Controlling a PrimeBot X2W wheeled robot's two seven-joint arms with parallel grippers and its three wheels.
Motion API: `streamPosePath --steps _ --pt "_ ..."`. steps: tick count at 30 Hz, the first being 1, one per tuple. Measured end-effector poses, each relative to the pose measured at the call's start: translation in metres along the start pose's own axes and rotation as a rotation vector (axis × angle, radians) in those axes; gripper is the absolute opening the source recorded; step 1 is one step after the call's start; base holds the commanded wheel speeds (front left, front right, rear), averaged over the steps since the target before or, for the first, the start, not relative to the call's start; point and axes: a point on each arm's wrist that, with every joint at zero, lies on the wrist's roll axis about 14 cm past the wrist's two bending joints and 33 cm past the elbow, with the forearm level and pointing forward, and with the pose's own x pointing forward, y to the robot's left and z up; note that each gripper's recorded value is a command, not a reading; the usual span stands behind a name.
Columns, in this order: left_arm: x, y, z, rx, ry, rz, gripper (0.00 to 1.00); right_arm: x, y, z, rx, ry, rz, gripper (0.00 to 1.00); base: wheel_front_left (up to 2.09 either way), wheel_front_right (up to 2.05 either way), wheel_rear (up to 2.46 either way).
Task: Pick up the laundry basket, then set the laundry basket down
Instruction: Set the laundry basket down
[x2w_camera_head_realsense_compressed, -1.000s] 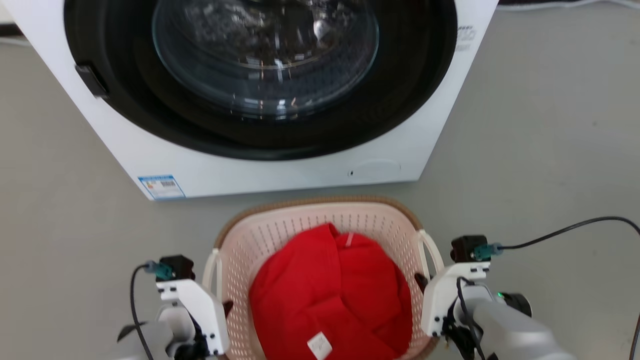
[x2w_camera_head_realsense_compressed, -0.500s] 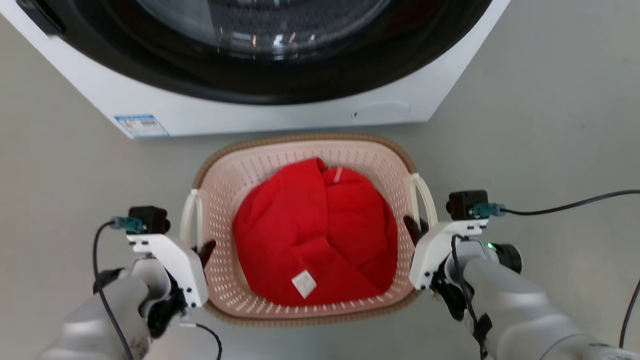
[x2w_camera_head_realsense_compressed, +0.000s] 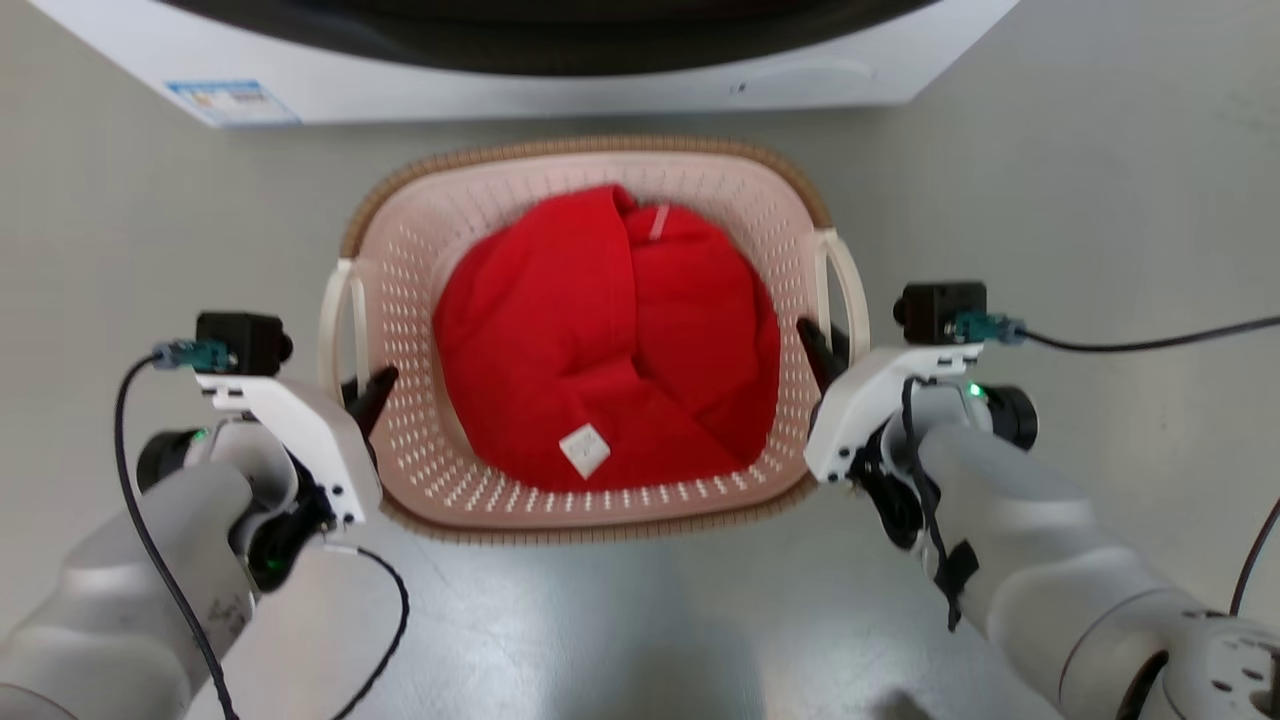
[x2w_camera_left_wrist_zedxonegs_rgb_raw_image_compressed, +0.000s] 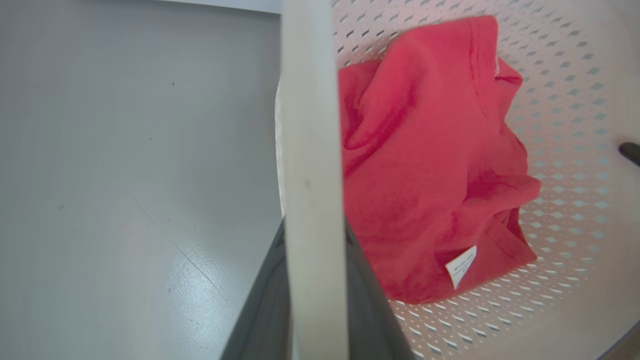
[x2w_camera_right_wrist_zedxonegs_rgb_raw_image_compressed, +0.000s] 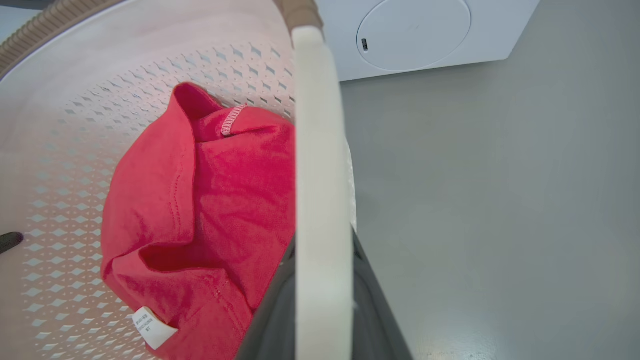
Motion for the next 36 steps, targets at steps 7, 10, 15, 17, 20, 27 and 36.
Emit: streamPosePath --steps 7,10,15,17,20,27,36 --pt "0.019 0.016 0.004 0.001 -0.015 0.004 0.00 0.030 -0.003 0.005 0.017 0.003 0.008 0.00 0.00 0.00 0.00" --pt "0.027 0.021 0.006 0.015 -0.022 0.002 0.00 0.040 -0.005 0.004 0.025 0.007 0.010 0.00 0.00 0.00 0.00" --pt "0.036 0.029 -0.003 0.023 -0.007 0.001 0.00 0.052 -0.011 -0.006 0.033 0.027 0.008 0.00 0.00 0.00 0.00" --pt "0.040 0.031 -0.007 0.029 -0.001 -0.001 0.00 0.056 -0.013 -0.010 0.036 0.034 0.006 0.00 0.00 0.00 0.00" --pt "0.047 0.035 -0.005 0.040 -0.010 -0.002 0.00 0.064 -0.015 -0.008 0.039 0.027 0.007 0.00 0.00 0.00 0.00" --pt "0.060 0.041 -0.005 0.047 -0.015 -0.007 0.00 0.077 -0.023 -0.007 0.039 0.015 0.002 0.00 0.00 0.00 0.00" --pt "0.070 0.048 -0.004 0.053 -0.015 -0.006 0.00 0.090 -0.027 -0.013 0.043 0.012 0.002 0.00 0.00 0.00 0.00"
